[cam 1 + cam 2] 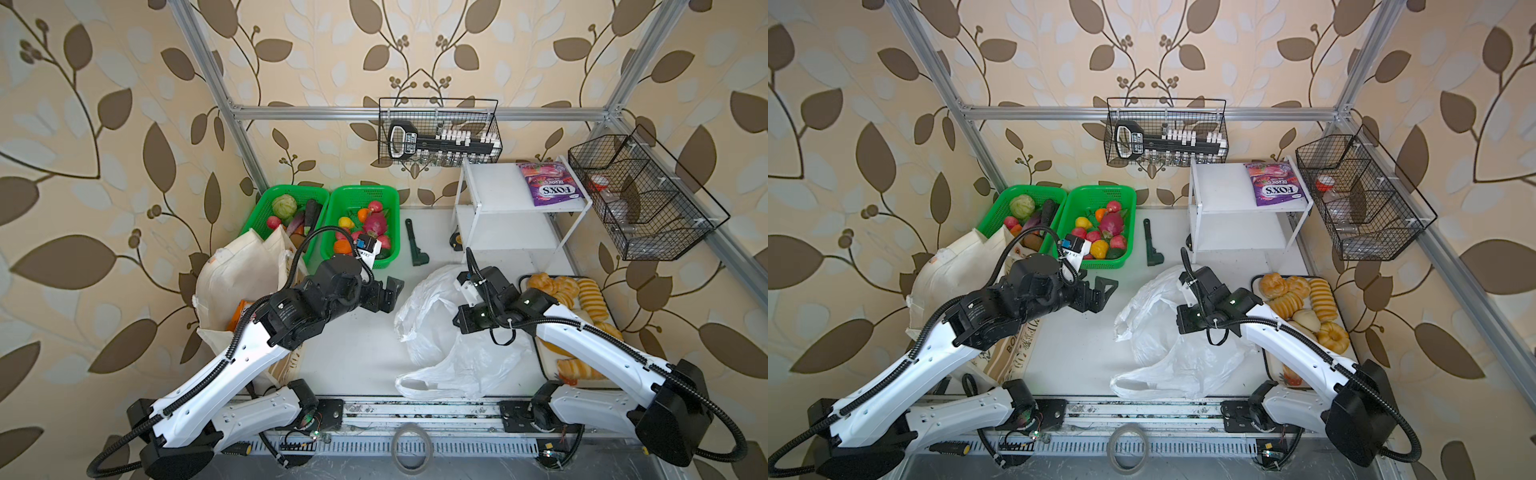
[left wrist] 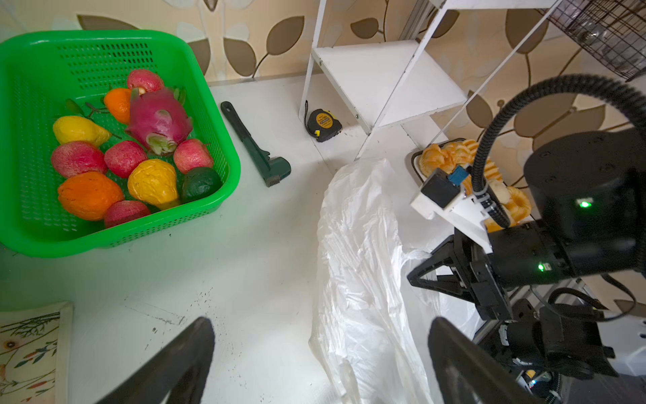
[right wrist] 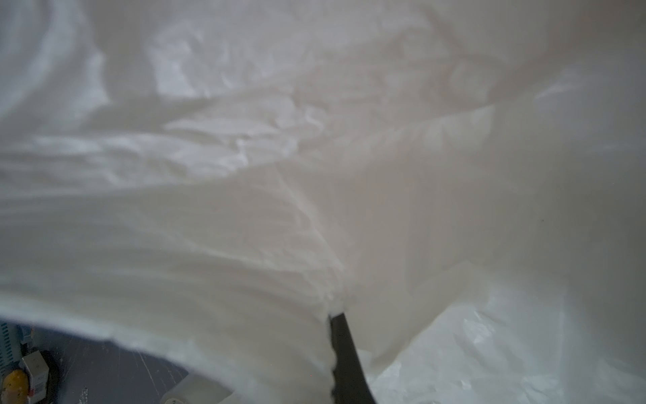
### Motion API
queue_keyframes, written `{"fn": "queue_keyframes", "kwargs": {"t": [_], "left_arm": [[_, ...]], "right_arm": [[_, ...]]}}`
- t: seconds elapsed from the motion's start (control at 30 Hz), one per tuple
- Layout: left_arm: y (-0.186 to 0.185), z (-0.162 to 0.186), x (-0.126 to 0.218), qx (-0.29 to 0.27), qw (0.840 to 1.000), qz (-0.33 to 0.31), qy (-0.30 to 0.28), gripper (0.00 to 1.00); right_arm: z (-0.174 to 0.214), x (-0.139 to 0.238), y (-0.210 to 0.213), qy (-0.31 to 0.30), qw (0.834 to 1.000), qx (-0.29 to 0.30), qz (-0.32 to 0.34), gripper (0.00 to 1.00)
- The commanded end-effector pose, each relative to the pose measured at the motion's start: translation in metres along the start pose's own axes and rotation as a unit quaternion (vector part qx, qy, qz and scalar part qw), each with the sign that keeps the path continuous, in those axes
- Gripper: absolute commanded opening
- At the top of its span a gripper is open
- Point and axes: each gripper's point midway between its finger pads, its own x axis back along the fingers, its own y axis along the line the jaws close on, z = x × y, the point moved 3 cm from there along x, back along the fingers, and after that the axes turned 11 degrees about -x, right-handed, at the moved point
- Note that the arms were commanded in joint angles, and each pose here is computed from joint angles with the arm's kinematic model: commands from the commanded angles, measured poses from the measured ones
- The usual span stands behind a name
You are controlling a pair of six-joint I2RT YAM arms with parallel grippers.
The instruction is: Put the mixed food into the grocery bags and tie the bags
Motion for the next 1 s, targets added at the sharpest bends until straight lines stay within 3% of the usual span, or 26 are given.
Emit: {"fn": "queue_keyframes", "kwargs": {"t": [0.0, 0.27, 0.37, 0.47, 0.57, 0.63, 0.77, 0.83, 0.97], "left_arm": [[-0.008, 0.012, -0.012, -0.045, 0.998, 0.034, 0.009, 0.92], [-0.047, 0.030, -0.009, -0.155, 0.983, 0.097, 0.011, 0.98], [-0.054, 0.038, -0.017, -0.191, 0.976, 0.102, 0.037, 0.99], [-0.050, 0.049, -0.030, -0.235, 0.966, 0.068, 0.081, 0.99], [-0.029, 0.051, -0.045, -0.255, 0.960, -0.014, 0.110, 0.96], [-0.020, 0.046, -0.051, -0.261, 0.956, -0.056, 0.118, 0.89], [-0.006, 0.029, -0.051, -0.241, 0.957, -0.123, 0.106, 0.55], [-0.001, 0.021, -0.048, -0.232, 0.957, -0.150, 0.085, 0.43], [0.006, 0.002, -0.035, -0.209, 0.961, -0.176, 0.030, 0.30]], "right_arm": [[-0.011, 0.007, 0.014, -0.004, 1.000, 0.015, -0.026, 0.00], [-0.016, -0.001, 0.012, 0.005, 1.000, 0.005, -0.029, 0.00], [-0.016, -0.002, 0.014, 0.009, 0.999, 0.006, -0.035, 0.00], [-0.017, 0.000, 0.015, 0.008, 0.999, 0.007, -0.037, 0.00], [-0.015, 0.005, 0.017, 0.008, 0.999, 0.013, -0.045, 0.00], [-0.014, 0.011, 0.019, 0.004, 0.998, 0.018, -0.052, 0.00], [-0.008, 0.026, 0.018, -0.005, 0.998, 0.029, -0.052, 0.00], [-0.001, 0.032, 0.015, -0.003, 0.998, 0.037, -0.044, 0.00], [0.017, 0.038, 0.011, 0.018, 0.997, 0.066, -0.020, 0.00]]}}
